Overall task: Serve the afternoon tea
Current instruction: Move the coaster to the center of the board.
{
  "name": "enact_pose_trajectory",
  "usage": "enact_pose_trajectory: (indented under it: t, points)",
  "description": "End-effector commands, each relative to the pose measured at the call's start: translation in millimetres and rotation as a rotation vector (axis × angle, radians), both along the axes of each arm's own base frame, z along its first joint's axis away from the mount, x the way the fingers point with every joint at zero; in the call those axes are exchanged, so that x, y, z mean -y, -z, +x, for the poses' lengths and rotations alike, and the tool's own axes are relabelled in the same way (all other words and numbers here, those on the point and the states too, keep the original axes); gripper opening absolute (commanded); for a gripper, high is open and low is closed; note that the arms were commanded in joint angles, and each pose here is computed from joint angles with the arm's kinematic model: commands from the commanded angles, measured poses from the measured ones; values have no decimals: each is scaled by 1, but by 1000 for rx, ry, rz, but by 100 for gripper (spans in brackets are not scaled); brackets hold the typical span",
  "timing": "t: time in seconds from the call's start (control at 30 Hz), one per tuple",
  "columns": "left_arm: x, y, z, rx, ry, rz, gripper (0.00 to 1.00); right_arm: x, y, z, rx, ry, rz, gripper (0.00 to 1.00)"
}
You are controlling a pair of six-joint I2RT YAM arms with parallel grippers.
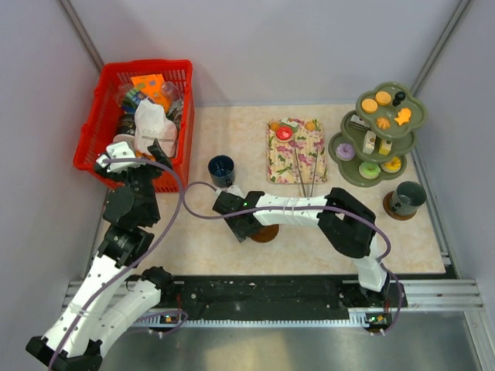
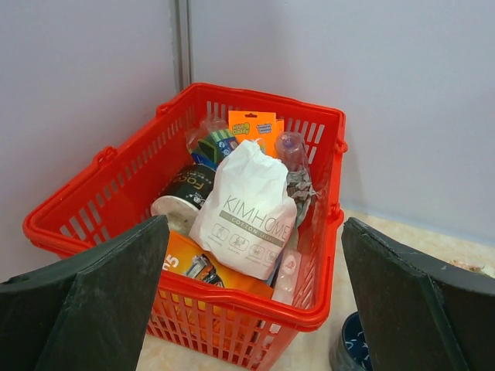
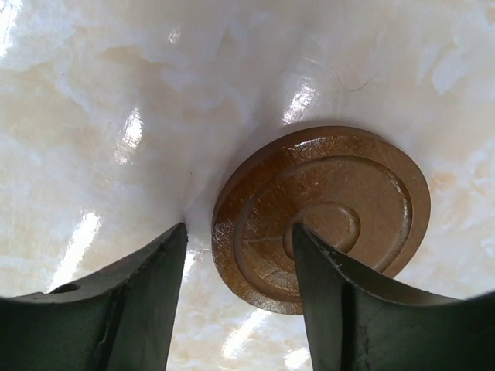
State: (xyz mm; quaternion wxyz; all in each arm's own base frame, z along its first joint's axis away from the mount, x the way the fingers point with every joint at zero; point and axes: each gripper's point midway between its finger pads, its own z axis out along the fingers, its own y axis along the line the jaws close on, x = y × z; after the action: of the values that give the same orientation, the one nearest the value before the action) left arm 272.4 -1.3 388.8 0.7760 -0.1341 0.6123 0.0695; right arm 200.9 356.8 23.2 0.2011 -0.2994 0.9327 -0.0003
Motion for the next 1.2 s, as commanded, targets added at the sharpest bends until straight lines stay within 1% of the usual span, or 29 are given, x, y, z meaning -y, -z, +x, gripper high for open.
enact_pose_trajectory:
  t: [0.0, 0.13, 0.23, 0.33, 0.43, 0.63, 0.73, 0.9, 1.03, 1.17]
  points:
    - [-3, -11, -3, 53, -8, -22, 99, -3, 5, 4, 40, 21, -22, 54]
    - [-2, -11, -3, 53, -5, -21, 99, 12, 14, 1, -2, 46, -33, 43]
    - [-3, -12, -4, 56, -8, -23, 99, 28, 15, 1, -28, 91, -22, 39]
    - [-3, -10, -3, 55, -7, -20, 99, 54, 16, -2, -54, 151, -19, 39]
    - [-3, -9, -2, 51, -10, -18, 99, 94, 20, -7, -84, 236, -37, 39]
    - [-4, -11, -5, 64, -8, -33, 99, 163, 20, -11, -106, 423, -19, 40]
    - [-5, -11, -6, 70, -13, -36, 99, 190, 20, -10, -118, 512, 17, 40]
    - [-6, -12, -8, 78, -10, -38, 99, 227, 9, 13, -67, 663, 108, 40]
    - [-7, -13, -9, 83, -13, -37, 99, 255, 7, 26, -29, 767, 132, 40]
    - [-7, -14, -11, 88, -11, -41, 99, 269, 7, 40, -2, 810, 136, 40]
